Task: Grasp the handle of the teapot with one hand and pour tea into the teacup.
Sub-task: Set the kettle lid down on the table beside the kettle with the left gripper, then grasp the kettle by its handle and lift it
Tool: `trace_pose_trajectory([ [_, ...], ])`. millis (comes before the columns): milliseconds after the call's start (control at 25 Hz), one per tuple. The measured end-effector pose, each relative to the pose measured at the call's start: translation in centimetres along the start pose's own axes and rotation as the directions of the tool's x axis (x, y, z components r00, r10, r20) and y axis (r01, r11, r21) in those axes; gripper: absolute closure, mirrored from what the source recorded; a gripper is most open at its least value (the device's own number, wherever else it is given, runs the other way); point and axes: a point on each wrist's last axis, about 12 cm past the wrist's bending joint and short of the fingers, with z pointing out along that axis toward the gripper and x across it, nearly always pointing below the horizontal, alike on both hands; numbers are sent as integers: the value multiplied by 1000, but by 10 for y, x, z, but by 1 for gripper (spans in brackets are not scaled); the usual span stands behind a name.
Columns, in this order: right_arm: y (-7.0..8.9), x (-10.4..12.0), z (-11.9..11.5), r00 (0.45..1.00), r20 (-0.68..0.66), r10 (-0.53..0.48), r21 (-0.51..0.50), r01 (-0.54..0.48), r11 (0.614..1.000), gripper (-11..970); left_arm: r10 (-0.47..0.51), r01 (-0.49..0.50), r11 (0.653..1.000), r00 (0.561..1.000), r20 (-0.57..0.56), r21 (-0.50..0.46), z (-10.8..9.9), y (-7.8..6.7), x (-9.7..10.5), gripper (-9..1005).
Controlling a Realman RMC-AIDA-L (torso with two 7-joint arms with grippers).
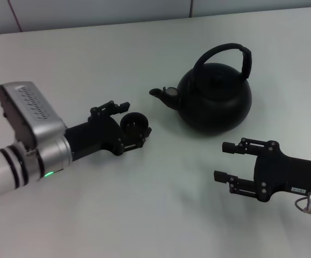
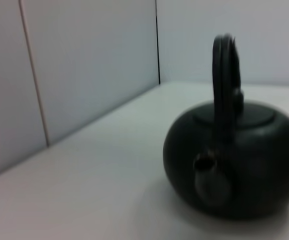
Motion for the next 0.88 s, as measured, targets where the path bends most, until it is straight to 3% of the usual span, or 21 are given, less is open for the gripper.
trace_pose_trajectory([
  [120, 0, 1, -1, 1000, -1, 1, 2, -1, 1000, 320, -18, 19, 1000, 997, 75, -5, -15, 3, 0, 198],
  [360, 0, 2, -2, 1000, -5, 4, 11, -4, 1000, 320, -60, 67, 997, 978, 199, -29, -80, 11, 10, 198],
  [480, 0, 1, -3, 1000, -1, 5, 18, -5, 1000, 320, -74, 82, 996, 968, 239, -22, -113, 6, 16, 197],
  [640, 0, 1, -3, 1000, 1, 4, 18, -4, 1000, 320, -102, 108, 994, 958, 266, -8, -167, -10, 26, 197],
  [880, 0, 1, -3, 1000, 1, 5, 20, -5, 1000, 320, -117, 125, 992, 956, 270, -12, -184, -18, 32, 197],
])
